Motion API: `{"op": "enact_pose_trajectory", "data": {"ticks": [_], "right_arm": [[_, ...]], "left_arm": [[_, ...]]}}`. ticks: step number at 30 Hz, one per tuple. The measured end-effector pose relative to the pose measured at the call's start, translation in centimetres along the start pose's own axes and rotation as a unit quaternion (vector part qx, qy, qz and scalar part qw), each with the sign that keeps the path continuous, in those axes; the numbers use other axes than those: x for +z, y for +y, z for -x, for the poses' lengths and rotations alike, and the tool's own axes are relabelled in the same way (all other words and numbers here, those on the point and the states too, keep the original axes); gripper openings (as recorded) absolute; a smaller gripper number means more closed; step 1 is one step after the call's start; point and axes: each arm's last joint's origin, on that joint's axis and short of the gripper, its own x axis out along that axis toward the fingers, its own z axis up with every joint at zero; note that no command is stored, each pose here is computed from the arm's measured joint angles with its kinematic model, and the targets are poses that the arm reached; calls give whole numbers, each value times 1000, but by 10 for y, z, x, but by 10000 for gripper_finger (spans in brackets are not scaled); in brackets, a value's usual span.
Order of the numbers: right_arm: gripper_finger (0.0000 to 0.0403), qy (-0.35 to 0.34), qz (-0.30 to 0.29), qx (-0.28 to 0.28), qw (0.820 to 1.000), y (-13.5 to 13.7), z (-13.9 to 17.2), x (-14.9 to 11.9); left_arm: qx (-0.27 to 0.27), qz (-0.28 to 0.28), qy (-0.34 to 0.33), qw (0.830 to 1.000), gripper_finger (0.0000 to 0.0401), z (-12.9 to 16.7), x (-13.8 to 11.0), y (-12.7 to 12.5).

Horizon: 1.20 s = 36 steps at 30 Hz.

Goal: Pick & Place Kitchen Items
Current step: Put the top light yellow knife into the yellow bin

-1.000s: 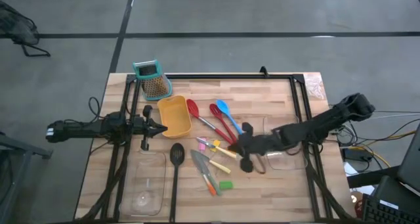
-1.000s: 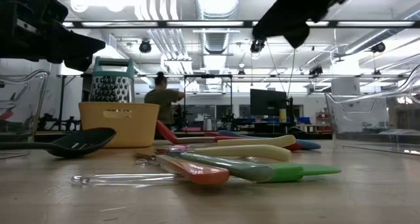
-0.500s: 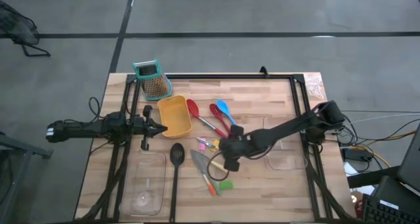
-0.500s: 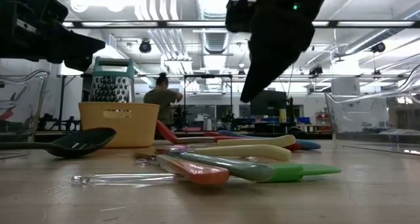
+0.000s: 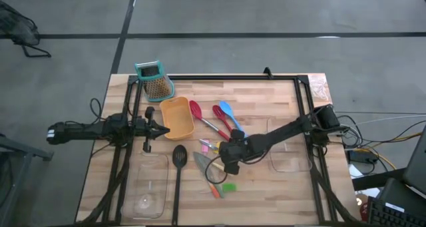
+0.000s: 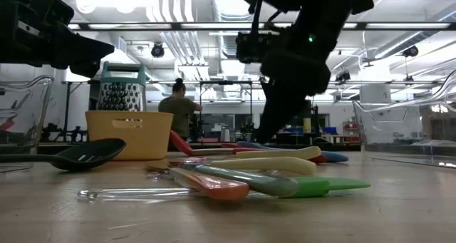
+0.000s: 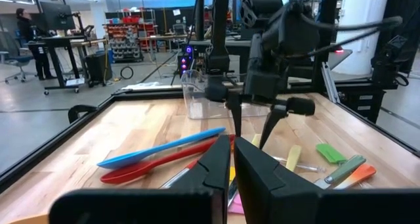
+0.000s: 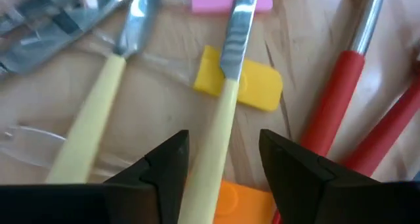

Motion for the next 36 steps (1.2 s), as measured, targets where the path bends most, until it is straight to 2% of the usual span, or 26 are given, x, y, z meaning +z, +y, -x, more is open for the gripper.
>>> {"op": "enact_pose_trajectory", "data": {"ticks": [5, 11, 22, 27, 32, 36], "right_arm": [[168, 27, 10, -12, 1000, 3, -19, -8], [148, 33, 13, -16, 999, 6, -26, -9], [70, 24, 8, -10, 1000, 3, -17, -5], [67, 23, 11, -10, 1000, 4, -16, -5], [83, 21, 10, -13, 1000, 3, -16, -5], [71, 13, 14, -18, 1000, 4, -14, -1]], "left_arm": [[0, 0, 2, 1000, 28, 0, 0, 0], [0, 0, 5, 1000, 28, 0, -1, 0], [-1, 0, 5, 1000, 28, 0, -1, 0], [-1, 0, 5, 1000, 28, 0, -1, 0], [-1, 0, 6, 1000, 28, 0, -1, 0], [-1, 0, 5, 1000, 28, 0, -1, 0]]}}
